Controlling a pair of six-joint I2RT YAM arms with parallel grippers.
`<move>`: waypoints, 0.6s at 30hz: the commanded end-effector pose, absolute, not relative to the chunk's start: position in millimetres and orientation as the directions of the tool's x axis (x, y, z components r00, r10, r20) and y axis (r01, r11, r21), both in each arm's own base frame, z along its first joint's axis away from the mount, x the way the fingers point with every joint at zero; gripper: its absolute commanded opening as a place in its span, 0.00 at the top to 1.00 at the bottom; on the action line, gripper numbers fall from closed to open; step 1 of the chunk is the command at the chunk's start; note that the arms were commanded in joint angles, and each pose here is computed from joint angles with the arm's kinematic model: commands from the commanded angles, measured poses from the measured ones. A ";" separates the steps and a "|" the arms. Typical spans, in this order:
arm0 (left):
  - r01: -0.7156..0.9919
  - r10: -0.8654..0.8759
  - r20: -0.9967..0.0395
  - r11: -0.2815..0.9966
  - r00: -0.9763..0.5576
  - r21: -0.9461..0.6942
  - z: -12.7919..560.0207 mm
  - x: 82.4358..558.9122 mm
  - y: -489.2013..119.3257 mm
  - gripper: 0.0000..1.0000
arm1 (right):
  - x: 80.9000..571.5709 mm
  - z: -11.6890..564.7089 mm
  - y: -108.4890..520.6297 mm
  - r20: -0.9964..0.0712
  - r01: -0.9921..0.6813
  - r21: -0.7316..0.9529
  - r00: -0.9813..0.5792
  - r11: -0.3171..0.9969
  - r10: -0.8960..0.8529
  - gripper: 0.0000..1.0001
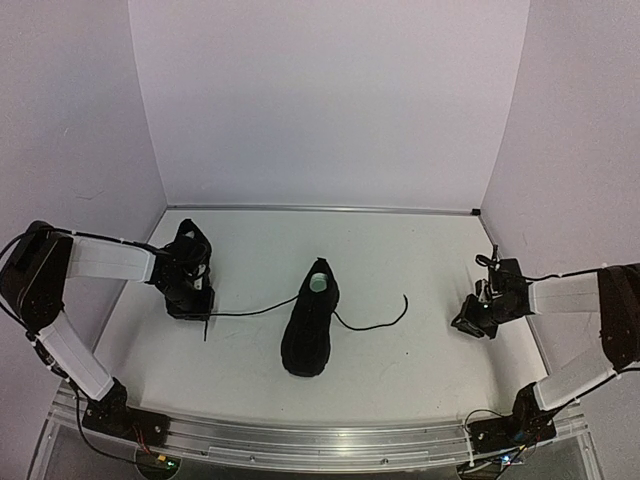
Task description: Tie the shoes
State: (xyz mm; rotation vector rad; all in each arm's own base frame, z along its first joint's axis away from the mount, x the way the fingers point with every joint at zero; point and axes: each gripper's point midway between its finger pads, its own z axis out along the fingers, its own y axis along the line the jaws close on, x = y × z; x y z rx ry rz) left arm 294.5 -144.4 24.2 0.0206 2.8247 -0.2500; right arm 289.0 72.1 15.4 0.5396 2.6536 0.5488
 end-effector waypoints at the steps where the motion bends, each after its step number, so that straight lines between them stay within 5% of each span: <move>1: 0.088 0.032 -0.275 0.977 -0.961 -0.194 18.6 291.6 -156.3 0.94 | 290.4 8.2 83.2 -0.229 0.273 0.484 -0.878 0.832 0.421 0.80; 5: 0.086 0.017 -0.329 0.977 -0.944 -0.195 34.3 294.8 -154.0 0.57 | 291.5 16.9 90.4 -0.230 0.250 0.525 -0.878 0.813 0.419 0.71; 8: 0.082 0.005 -0.416 0.983 -0.910 -0.166 61.3 301.3 -144.7 0.35 | 300.0 43.7 94.3 -0.303 0.185 0.563 -0.860 0.806 0.409 0.47; 18: 0.238 -0.003 -0.785 0.952 -0.619 -0.191 182.9 328.1 -151.8 0.04 | 323.2 149.5 98.8 -0.590 -0.070 0.582 -0.723 0.810 0.361 0.05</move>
